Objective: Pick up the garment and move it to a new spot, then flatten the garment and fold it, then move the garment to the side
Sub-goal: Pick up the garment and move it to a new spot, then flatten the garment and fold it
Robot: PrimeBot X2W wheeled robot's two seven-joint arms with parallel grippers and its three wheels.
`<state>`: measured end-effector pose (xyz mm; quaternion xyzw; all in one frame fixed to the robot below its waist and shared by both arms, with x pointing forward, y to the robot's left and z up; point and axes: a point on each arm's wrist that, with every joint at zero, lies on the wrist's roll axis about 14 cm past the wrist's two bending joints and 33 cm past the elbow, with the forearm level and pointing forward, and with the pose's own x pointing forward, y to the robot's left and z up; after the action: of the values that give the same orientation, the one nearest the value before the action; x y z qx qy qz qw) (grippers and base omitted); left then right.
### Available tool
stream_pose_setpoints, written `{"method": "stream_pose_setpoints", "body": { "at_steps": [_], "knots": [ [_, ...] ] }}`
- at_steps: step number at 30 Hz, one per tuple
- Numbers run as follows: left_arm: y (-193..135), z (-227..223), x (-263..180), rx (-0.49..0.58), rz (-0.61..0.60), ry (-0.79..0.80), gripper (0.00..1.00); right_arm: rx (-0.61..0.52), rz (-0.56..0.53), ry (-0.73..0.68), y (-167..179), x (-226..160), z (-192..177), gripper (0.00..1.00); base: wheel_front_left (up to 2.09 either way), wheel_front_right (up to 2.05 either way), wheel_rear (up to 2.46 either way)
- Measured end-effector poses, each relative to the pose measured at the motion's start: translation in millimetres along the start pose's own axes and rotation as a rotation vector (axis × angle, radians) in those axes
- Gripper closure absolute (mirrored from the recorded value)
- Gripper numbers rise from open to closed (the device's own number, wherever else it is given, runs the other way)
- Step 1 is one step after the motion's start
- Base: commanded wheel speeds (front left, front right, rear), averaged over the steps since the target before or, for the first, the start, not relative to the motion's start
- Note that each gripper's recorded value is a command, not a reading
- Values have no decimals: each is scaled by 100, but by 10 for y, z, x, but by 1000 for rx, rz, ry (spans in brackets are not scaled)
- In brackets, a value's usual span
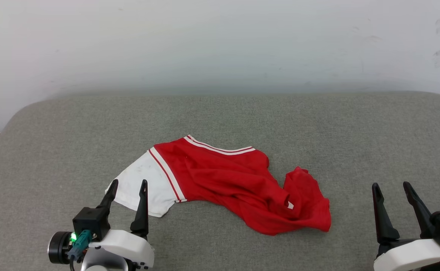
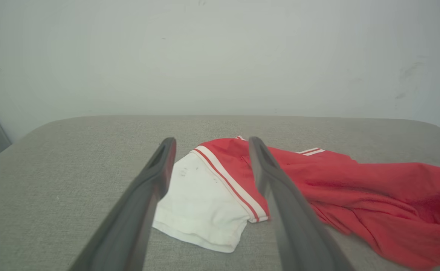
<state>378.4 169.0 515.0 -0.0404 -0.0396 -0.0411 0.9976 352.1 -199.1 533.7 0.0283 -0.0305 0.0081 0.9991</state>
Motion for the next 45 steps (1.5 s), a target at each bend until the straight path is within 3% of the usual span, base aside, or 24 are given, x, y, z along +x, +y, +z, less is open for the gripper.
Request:
{"method": "stream_pose_setpoints", "body": {
  "at_steps": [7, 13, 20, 27, 36, 37, 38, 39, 45],
  "knots": [
    [-21, -20, 15, -14, -6, 5, 0, 16, -2, 12, -3, -3, -19, 0, 0, 0, 0],
    [-12, 15, 51, -26, 3, -8, 0, 9, 36, 182, 118, 55, -274, 0, 0, 0, 0],
    [52, 45, 121, -34, 23, -22, 0, -48, 280, 427, 758, 189, -530, 0, 0, 0, 0],
    [110, -15, 159, -45, 46, -12, 0, -125, 496, 581, 1206, 234, -704, 0, 0, 0, 0],
    [180, -92, 266, -50, 67, 0, 0, -174, 630, 705, 1473, 348, -1010, 0, 0, 0, 0],
    [183, -102, 271, -53, 69, 2, 0, -177, 637, 712, 1488, 362, -1041, 55, 0, 0, 0],
    [190, -112, 271, -54, 71, 4, 0, -178, 642, 714, 1497, 381, -1060, 89, 0, 0, 0],
    [199, -120, 268, -52, 73, 7, 0, -179, 645, 712, 1507, 405, -1070, 100, 0, 0, 0],
    [231, -116, 251, -57, 83, 4, 0, -168, 669, 629, 1613, 500, -920, 100, 0, 0, 0]
  ]
}}
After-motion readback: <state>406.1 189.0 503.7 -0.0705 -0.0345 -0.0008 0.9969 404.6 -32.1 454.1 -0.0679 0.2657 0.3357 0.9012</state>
